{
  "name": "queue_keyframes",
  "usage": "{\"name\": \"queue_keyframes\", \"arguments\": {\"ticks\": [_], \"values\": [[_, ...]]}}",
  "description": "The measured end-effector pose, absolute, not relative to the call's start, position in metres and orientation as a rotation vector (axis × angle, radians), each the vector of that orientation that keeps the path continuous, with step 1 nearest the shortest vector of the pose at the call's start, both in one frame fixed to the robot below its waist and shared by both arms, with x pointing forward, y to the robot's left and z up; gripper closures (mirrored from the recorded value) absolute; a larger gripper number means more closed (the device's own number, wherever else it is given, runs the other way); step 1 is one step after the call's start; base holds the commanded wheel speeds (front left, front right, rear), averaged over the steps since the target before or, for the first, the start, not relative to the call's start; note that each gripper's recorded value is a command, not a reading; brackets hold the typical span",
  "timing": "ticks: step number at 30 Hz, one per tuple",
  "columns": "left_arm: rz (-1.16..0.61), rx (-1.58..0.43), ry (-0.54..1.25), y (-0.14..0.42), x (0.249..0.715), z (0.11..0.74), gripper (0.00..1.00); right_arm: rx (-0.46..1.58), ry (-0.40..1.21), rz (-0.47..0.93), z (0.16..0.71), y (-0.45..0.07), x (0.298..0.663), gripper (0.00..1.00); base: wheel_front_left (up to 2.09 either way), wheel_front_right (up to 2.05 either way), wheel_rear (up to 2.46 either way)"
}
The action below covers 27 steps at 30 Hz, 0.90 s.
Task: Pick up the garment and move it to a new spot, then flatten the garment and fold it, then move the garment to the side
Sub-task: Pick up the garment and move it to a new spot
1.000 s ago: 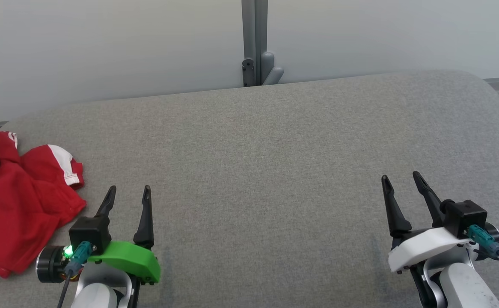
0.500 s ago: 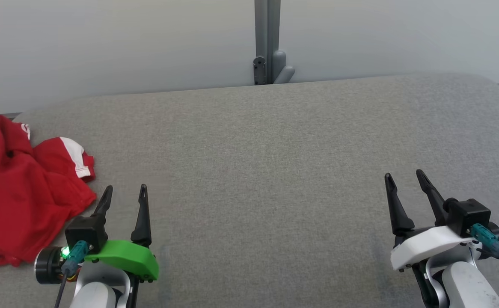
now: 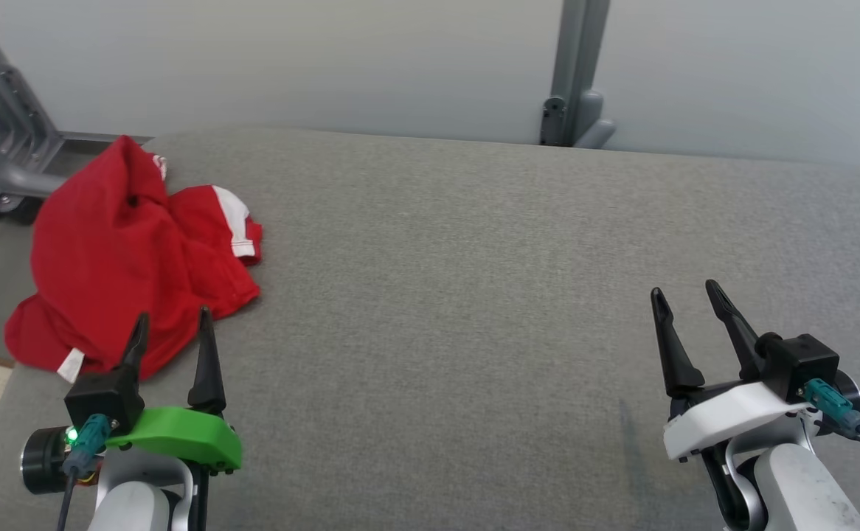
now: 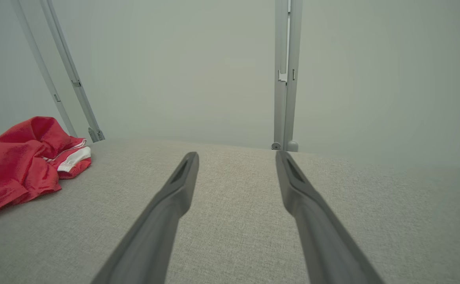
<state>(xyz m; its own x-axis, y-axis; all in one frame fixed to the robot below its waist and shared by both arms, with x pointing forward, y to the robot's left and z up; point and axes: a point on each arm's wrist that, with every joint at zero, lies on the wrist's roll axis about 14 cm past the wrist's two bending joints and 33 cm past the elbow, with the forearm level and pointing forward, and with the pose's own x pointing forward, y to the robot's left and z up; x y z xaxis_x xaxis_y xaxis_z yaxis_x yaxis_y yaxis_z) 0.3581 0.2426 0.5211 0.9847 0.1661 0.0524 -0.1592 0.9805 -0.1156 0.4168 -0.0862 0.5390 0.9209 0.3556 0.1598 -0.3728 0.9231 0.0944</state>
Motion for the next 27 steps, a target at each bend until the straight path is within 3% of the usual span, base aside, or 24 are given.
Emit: {"name": "queue_keyframes", "arguments": {"ticks": [14, 27], "values": [[0.382, -0.108, -0.09, 0.306, 0.303, 0.524, 0.0, 0.139, -0.129, 0.572, 0.539, -0.01, 0.424, 0.0, 0.0, 0.0, 0.0], [0.398, -0.106, -0.089, 0.31, 0.298, 0.526, 0.0, 0.138, -0.123, 0.585, 0.538, -0.004, 0.425, 0.0, 0.0, 0.0, 0.0]]}}
